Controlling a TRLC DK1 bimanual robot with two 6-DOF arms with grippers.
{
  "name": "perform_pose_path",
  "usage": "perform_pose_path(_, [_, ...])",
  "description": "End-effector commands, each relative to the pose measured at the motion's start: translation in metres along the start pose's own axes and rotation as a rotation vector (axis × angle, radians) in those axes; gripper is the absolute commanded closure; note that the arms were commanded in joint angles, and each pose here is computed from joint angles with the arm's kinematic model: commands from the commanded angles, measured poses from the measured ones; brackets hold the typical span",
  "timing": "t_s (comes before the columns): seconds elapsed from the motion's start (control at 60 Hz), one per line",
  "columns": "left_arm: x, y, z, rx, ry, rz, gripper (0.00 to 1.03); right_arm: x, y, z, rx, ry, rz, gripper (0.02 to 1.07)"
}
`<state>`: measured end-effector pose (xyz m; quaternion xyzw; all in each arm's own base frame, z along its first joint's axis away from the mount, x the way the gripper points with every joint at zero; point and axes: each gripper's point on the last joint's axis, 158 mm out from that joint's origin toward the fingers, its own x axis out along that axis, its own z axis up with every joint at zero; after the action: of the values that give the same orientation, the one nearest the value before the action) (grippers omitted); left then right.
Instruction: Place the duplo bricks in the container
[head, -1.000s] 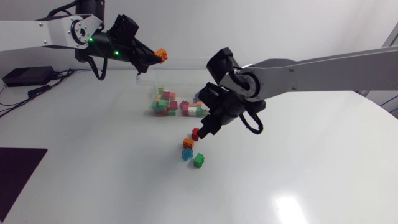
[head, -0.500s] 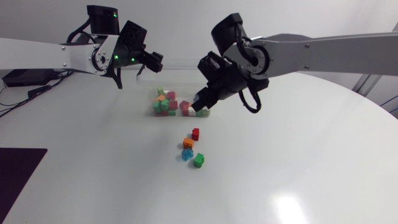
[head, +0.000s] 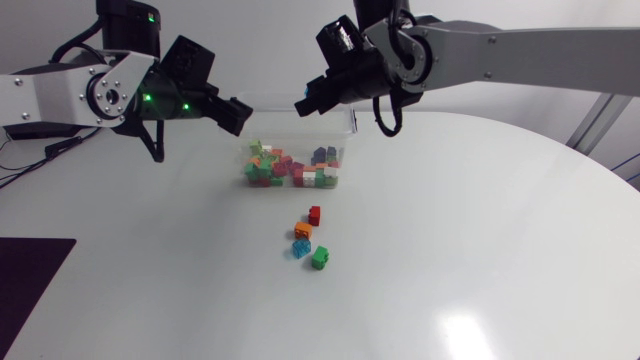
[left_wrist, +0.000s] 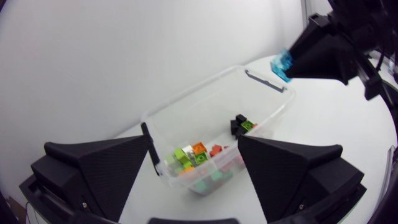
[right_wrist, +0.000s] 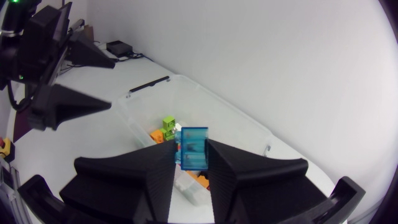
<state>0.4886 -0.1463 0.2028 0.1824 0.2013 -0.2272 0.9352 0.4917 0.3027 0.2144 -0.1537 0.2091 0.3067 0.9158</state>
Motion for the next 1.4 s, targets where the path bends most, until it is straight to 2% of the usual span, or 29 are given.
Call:
perform_pose_path(0.0, [-0.005,-0.015,-0.013,-0.03,0.037,-0.055,0.04,0.019,-0.004,-0.009,0.03,0.003,-0.005,0.84])
perform_pose_path(0.133, [-0.008,-0.04,-0.029,-0.036,0.098,-0.149,0.04,0.035,-0.012,-0.004,0.012,-0.066,-0.044,0.83])
perform_pose_path(0.25, [-0.011,-0.062,-0.046,-0.005,0.164,-0.209,0.04,0.053,-0.027,-0.001,-0.007,-0.127,-0.129,0.8])
perform_pose_path(0.267, [-0.011,-0.067,-0.05,0.005,0.177,-0.222,0.04,0.056,-0.029,-0.001,-0.008,-0.127,-0.137,0.75])
perform_pose_path(0.3, [-0.012,-0.075,-0.054,0.02,0.191,-0.24,0.04,0.062,-0.031,-0.005,-0.012,-0.119,-0.151,0.58])
perform_pose_path(0.35, [-0.015,-0.086,-0.062,0.047,0.223,-0.271,0.04,0.068,-0.031,-0.006,-0.03,-0.116,-0.174,0.25])
perform_pose_path(0.4, [-0.016,-0.092,-0.067,0.055,0.241,-0.287,0.04,0.068,-0.029,-0.006,-0.039,-0.115,-0.175,0.06])
perform_pose_path(0.633, [-0.014,-0.114,-0.097,0.135,0.336,-0.366,0.04,0.01,-0.038,0.01,-0.039,-0.131,-0.199,0.06])
perform_pose_path(0.7, [-0.014,-0.126,-0.111,0.171,0.375,-0.423,0.04,-0.01,-0.041,0.01,-0.037,-0.113,-0.189,0.06])
perform_pose_path(0.867, [-0.013,-0.152,-0.137,0.262,0.438,-0.525,0.04,-0.044,-0.032,-0.013,-0.039,-0.034,-0.111,0.06])
perform_pose_path(1.067, [-0.014,-0.175,-0.156,0.415,0.438,-0.617,0.05,-0.075,-0.001,-0.048,-0.065,0.043,0.024,0.06])
perform_pose_path(1.383, [0.026,-0.184,-0.172,0.55,0.355,-0.699,0.07,-0.104,0.044,-0.109,-0.11,0.15,0.167,0.06])
